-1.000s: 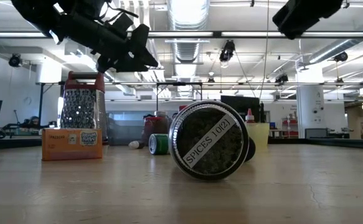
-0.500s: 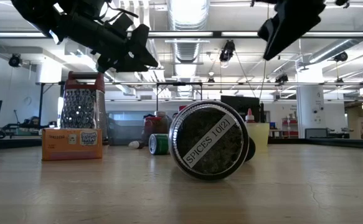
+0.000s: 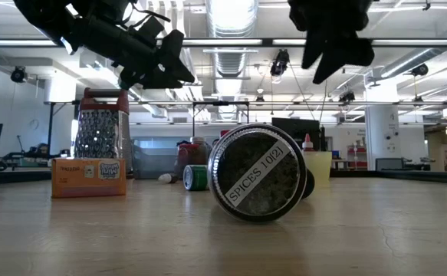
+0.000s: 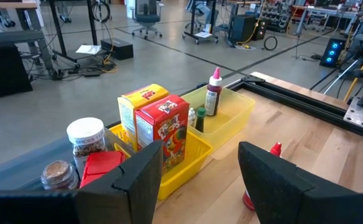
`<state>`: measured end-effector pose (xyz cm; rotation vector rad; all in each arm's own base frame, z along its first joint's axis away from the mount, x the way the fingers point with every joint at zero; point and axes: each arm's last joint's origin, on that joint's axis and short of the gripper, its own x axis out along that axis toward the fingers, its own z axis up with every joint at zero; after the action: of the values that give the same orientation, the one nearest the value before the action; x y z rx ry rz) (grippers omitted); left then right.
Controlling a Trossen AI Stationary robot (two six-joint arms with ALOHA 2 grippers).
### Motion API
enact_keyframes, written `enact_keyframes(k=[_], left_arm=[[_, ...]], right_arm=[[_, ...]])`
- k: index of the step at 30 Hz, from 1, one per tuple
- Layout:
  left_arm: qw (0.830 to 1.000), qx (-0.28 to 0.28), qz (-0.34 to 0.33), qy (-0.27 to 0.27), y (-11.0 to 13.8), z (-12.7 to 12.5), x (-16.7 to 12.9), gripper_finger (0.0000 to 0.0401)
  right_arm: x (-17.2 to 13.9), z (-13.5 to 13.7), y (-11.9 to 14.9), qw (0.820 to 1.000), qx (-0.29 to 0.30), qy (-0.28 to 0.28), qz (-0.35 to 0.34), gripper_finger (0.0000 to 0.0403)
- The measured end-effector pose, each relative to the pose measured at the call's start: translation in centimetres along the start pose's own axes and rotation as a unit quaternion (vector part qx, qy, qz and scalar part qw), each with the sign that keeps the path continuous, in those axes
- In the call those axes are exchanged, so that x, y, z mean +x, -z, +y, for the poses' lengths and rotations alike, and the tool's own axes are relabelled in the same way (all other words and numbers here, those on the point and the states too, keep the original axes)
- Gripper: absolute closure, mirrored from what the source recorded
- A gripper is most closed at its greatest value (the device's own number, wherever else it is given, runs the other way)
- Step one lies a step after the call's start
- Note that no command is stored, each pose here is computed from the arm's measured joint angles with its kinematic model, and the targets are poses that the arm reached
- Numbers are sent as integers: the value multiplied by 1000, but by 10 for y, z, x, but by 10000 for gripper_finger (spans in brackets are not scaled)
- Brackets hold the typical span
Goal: Pick & Place Kitchen Items
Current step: Put the large purple food coloring bottle into the light yellow bin
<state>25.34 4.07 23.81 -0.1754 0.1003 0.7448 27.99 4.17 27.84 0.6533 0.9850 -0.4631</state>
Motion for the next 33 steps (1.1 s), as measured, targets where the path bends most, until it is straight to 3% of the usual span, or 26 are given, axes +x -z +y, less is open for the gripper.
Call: enact_keyframes(k=[8,14,18,27,33], left_arm=[[1000,0,0,0,0,0,0,185],[1000,1,1,0,0,0,0,185],[1000,1,1,0,0,0,0,185],[1000,1,1,0,0,0,0,185],[1000,3,3,-1,1,0,0,185]], right_arm=[[14,19,-12,986,164,2,10,167],[35,28,-11,964,253,33,76,138],[51,29,-8,946,292,87,112,117],[84,30,-10,924,342,117,124,80],[92,19,-22,917,361,124,119,80]])
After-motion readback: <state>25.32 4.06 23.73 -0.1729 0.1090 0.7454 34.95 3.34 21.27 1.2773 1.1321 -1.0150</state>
